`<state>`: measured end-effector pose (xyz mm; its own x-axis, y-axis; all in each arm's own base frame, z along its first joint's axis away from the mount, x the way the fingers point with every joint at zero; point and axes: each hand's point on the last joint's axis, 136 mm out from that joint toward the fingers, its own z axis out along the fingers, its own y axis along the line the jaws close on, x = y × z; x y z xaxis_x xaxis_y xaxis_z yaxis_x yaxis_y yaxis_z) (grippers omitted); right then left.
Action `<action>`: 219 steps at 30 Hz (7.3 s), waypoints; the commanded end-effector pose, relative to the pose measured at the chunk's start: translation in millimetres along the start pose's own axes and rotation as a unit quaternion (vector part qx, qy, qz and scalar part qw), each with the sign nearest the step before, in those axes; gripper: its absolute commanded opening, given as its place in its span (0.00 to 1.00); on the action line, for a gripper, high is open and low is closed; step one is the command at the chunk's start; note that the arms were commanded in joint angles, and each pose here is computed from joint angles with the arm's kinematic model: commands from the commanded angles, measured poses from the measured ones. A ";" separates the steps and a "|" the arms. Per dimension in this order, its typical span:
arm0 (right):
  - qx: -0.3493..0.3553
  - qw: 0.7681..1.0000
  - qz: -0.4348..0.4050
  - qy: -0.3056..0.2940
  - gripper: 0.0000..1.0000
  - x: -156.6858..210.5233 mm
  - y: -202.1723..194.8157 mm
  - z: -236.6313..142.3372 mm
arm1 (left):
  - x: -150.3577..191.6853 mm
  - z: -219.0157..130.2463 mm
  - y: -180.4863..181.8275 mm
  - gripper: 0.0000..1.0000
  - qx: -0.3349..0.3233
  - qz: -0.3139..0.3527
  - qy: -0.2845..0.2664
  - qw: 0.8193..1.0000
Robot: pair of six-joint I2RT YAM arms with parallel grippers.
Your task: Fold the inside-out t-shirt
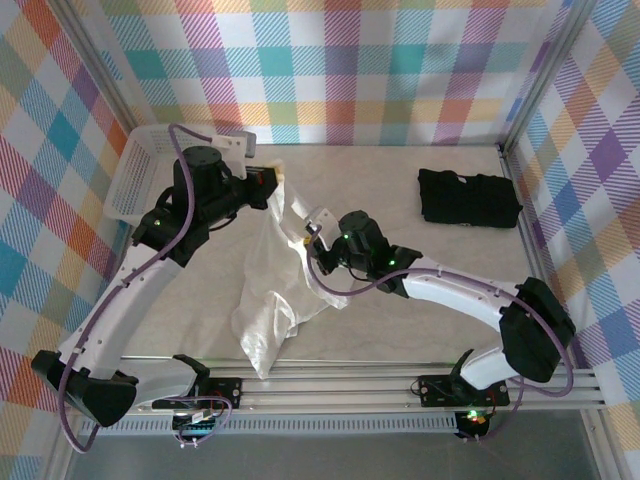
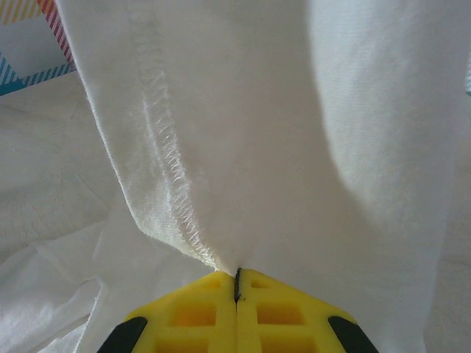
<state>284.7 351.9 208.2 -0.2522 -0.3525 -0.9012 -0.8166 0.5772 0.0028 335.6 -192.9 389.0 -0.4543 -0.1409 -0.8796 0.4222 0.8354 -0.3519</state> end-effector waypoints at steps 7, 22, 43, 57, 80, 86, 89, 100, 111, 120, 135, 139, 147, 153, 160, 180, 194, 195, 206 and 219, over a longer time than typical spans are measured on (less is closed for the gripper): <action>-0.065 0.992 0.102 -0.027 0.00 -11.8 -9.3 -54.2 | 15.4 31.4 25.6 0.00 -0.045 -0.006 0.016 0.999; -0.137 0.946 0.290 -0.038 0.00 -7.4 -49.2 -50.8 | 61.8 97.6 72.1 0.50 -0.118 -0.042 0.083 0.989; -0.174 0.930 0.323 -0.024 0.00 -14.6 -58.5 -35.8 | 184.5 82.4 -14.8 0.44 0.181 -0.017 0.134 0.974; -0.173 0.931 0.319 -0.024 0.00 -15.3 -58.5 -36.6 | 194.5 97.2 -19.9 0.33 0.193 -0.007 0.160 0.968; -0.048 0.957 0.285 -0.001 0.00 -8.0 -85.8 -54.3 | 162.7 82.2 -9.4 0.00 0.135 0.006 0.117 0.984; -0.007 0.965 0.264 -0.002 0.00 -7.6 -94.1 -65.4 | 144.3 57.5 -6.2 0.00 0.113 0.024 0.086 0.990; 0.012 0.967 0.253 -0.004 0.00 -9.3 -98.2 -71.7 | 135.1 49.1 2.6 0.00 0.081 0.033 0.071 0.994; 0.261 0.952 0.153 -0.039 0.00 -56.5 -170.2 -159.8 | 37.5 -14.7 72.3 0.00 -0.165 -0.004 -0.065 0.984; 0.380 0.879 0.049 -0.284 0.00 -227.3 -159.8 -357.5 | -163.5 -185.7 30.8 0.00 -0.197 0.000 -0.294 0.935; 0.298 0.897 0.037 -0.326 0.00 -225.6 -100.3 -399.4 | -152.5 -222.3 24.4 0.00 -0.195 0.011 -0.287 0.938; 0.400 0.874 0.042 -0.272 0.00 -215.2 -228.7 -278.5 | -158.7 -56.3 156.6 0.00 -0.319 -0.037 -0.205 0.925; 0.395 0.855 0.019 -0.334 0.00 -274.1 -253.9 -276.1 | -221.3 -44.6 146.0 0.00 -0.281 -0.026 -0.261 0.923; 0.335 0.832 -0.045 -0.439 0.00 -362.7 -219.6 -322.6 | -302.9 -109.7 64.9 0.00 -0.153 0.014 -0.381 0.911; 0.296 0.861 -0.053 -0.410 0.00 -344.6 -191.6 -325.6 | -267.1 -119.9 39.1 0.00 -0.099 0.019 -0.322 0.941; 0.305 0.908 0.051 -0.282 0.00 -199.9 -175.7 -298.1 | -103.1 -108.0 54.7 0.00 -0.057 -0.090 -0.196 0.975; 0.286 0.900 0.329 0.016 0.00 130.6 -141.8 -195.5 | 341.1 -41.1 73.5 0.20 -0.077 -0.180 0.270 0.943; 0.216 0.930 0.297 -0.008 0.00 89.2 -120.9 -200.4 | 259.9 29.9 -8.4 0.69 0.047 0.087 0.172 0.980; 0.216 0.931 0.295 -0.010 0.00 86.9 -120.2 -202.4 | 262.2 41.8 -24.3 0.70 0.071 0.109 0.183 0.974; 0.220 0.934 0.280 -0.023 0.00 70.8 -114.8 -219.6 | 321.0 126.0 -87.5 0.76 0.191 0.186 0.284 0.921; 0.236 0.935 0.266 -0.016 0.00 70.2 -119.6 -222.7 | 338.7 140.6 -71.8 0.29 0.190 0.160 0.310 0.918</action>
<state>247.0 96.9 229.0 -0.5641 0.1102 -0.8183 -0.2515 0.9210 0.2974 252.9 -371.1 58.6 -0.5739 0.5499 -0.6068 0.8016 0.5289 -0.2788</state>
